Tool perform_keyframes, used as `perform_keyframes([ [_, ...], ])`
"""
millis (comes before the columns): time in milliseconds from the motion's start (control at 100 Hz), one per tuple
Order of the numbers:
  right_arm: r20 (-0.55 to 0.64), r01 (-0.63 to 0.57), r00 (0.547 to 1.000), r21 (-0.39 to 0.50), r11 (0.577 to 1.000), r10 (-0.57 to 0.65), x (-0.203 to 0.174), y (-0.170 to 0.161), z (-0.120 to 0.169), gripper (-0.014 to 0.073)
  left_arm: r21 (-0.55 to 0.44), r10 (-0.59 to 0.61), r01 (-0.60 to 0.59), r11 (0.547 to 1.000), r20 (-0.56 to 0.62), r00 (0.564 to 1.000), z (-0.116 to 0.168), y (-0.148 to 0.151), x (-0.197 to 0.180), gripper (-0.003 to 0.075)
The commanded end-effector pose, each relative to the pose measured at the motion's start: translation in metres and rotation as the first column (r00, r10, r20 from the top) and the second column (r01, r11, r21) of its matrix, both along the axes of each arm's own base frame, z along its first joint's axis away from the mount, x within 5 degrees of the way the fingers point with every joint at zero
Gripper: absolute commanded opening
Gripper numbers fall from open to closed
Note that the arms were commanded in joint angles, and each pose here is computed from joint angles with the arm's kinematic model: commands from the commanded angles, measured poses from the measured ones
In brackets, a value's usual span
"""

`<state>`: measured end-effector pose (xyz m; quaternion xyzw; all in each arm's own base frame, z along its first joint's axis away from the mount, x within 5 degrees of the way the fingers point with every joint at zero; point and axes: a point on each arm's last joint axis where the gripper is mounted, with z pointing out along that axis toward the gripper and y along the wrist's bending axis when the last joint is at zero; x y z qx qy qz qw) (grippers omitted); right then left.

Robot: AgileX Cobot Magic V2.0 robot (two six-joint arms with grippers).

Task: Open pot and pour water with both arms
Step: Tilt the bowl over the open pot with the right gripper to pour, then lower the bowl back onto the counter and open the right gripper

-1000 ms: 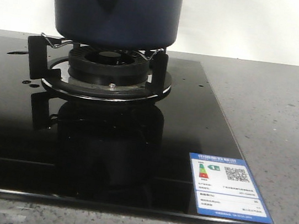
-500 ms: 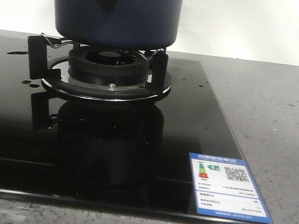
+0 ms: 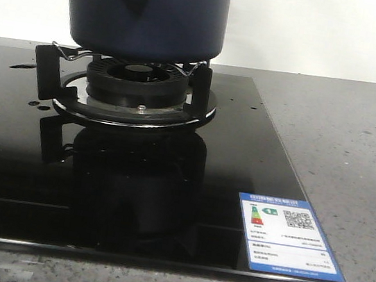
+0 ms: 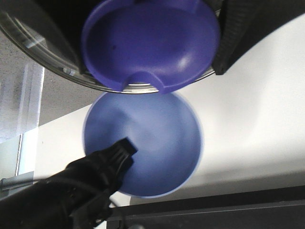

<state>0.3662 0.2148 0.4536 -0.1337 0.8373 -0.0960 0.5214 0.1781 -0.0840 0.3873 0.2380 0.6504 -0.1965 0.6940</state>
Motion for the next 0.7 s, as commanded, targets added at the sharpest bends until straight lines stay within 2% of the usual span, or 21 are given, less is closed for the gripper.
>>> perform_keyframes([
  [0,0.089,0.033,0.995,0.184,0.982,-0.050,-0.021,-0.053,0.054,-0.0042,-0.064,-0.035,0.038,0.997,0.043,0.998,0.017,-0.002,-0.007,0.0262],
  [110,0.018,0.109,0.993,0.276,0.955,-0.119,-0.023,-0.095,0.063,-0.0043,-0.064,-0.035,0.038,0.997,0.043,0.998,0.017,-0.002,-0.007,0.0262],
  [280,-0.139,0.230,0.970,0.272,0.934,-0.198,-0.018,-0.149,0.053,-0.0044,-0.064,-0.035,0.038,0.997,0.043,0.998,0.017,-0.002,-0.007,0.0262],
  [430,-0.340,0.312,0.920,0.339,0.887,-0.194,-0.007,-0.185,0.023,-0.0044,-0.064,-0.042,0.045,0.997,0.044,0.998,0.017,-0.002,-0.008,0.0261],
  [520,-0.435,0.343,0.887,0.388,0.856,-0.158,-0.005,-0.194,0.003,-0.0043,-0.062,-0.062,0.065,0.996,0.045,0.997,0.017,-0.006,-0.009,0.0262],
  [690,-0.574,0.410,0.802,0.329,0.851,-0.165,-0.006,-0.201,-0.040,-0.0043,-0.060,-0.078,0.081,0.995,0.047,0.996,0.017,-0.009,-0.011,0.0261],
])
